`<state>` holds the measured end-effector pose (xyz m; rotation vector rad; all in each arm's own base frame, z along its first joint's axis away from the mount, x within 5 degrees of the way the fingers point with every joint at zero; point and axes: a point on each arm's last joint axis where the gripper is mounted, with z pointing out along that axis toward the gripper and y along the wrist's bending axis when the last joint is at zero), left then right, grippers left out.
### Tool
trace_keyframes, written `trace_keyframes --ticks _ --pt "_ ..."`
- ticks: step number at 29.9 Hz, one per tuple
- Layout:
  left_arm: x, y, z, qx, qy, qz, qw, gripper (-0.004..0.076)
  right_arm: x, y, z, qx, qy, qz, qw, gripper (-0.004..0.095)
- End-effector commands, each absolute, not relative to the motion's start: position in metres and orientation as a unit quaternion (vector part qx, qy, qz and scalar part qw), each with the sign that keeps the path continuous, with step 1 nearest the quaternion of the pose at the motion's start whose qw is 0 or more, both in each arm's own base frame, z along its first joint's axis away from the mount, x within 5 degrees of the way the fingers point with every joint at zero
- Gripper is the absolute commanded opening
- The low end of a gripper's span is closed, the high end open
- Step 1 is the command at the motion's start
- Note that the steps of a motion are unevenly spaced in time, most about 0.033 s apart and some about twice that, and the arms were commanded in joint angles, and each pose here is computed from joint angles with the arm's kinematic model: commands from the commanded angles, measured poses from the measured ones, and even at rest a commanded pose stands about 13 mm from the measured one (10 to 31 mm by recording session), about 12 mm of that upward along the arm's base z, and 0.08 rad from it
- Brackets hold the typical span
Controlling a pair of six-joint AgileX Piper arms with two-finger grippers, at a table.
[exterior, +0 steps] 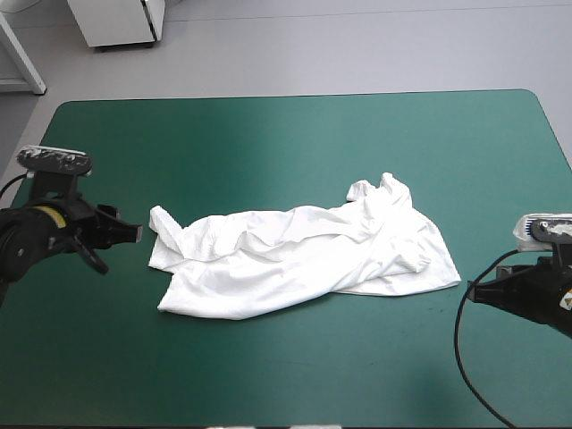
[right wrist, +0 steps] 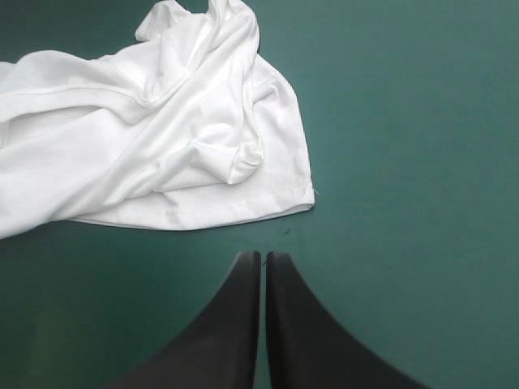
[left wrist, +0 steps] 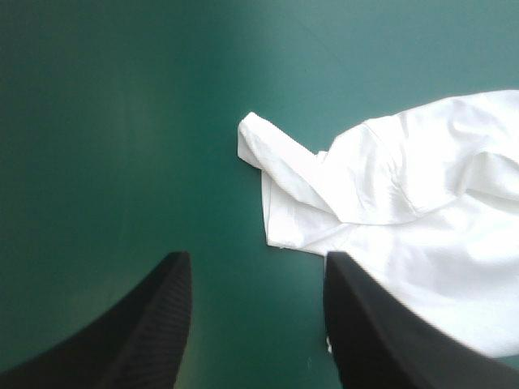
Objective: Fold the cloth
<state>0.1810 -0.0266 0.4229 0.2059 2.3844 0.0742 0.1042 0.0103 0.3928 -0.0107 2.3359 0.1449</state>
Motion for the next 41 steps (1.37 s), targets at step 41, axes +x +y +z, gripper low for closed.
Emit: trace_keyframes --ticks 41 --pt "0.397 -0.009 0.259 0.024 0.989 0.009 0.148 0.0393 0.259 0.012 0.390 0.007 0.964 0.051 0.262 0.0491"
